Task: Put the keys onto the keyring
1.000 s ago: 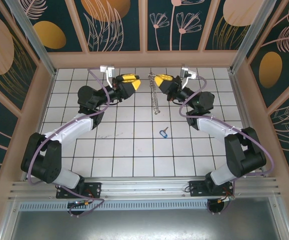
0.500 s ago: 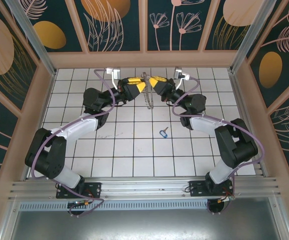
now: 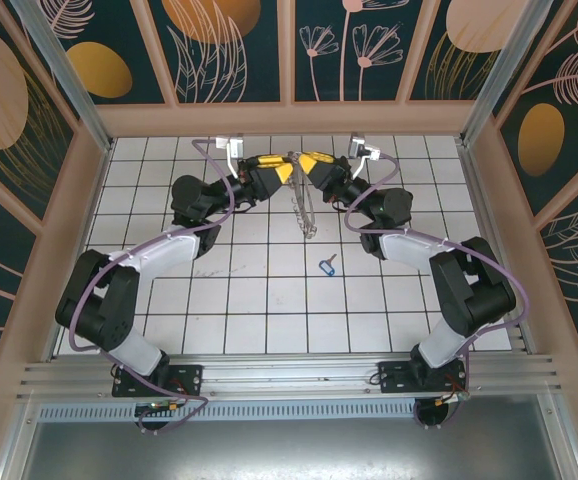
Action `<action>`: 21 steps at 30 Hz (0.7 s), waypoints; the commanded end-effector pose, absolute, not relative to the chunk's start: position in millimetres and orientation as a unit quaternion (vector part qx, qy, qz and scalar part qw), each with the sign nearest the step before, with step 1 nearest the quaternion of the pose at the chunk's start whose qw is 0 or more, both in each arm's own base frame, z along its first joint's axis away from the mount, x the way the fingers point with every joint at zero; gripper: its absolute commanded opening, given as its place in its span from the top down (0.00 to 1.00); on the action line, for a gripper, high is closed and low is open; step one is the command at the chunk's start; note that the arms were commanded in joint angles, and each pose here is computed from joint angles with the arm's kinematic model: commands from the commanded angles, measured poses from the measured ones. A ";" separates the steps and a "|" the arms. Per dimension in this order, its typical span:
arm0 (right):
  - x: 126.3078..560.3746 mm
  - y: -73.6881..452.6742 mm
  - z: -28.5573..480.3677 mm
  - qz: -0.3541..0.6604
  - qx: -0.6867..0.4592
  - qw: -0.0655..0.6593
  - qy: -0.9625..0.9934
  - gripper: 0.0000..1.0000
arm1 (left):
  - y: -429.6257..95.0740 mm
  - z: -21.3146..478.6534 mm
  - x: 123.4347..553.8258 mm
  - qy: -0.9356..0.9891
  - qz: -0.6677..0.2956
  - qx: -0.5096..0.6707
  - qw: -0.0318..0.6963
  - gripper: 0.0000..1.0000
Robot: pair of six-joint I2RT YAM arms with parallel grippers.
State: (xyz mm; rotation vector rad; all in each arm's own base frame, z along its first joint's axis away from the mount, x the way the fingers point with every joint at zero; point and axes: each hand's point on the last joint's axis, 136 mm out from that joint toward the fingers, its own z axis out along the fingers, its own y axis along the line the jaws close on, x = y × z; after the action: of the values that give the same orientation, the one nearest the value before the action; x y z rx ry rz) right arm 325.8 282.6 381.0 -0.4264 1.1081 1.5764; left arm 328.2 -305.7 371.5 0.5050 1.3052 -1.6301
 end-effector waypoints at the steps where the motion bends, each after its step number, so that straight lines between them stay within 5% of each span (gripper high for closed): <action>1: 308.4 277.9 409.1 0.673 -0.203 0.576 0.417 1.00 | -304.6 397.0 325.4 0.500 -0.673 0.218 0.499 0.59; 14: 306.9 282.3 405.1 0.676 -0.208 0.568 0.421 1.00 | -309.4 395.0 331.6 0.500 -0.674 0.220 0.497 0.62; 21: 307.7 283.9 402.0 0.676 -0.208 0.565 0.425 1.00 | -310.6 394.1 333.2 0.500 -0.676 0.219 0.495 0.75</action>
State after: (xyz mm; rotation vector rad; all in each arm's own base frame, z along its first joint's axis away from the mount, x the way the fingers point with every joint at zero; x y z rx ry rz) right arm 323.1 285.6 380.9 -0.4334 1.1079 1.5845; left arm 337.3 -310.4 376.2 0.5039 1.2921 -1.6399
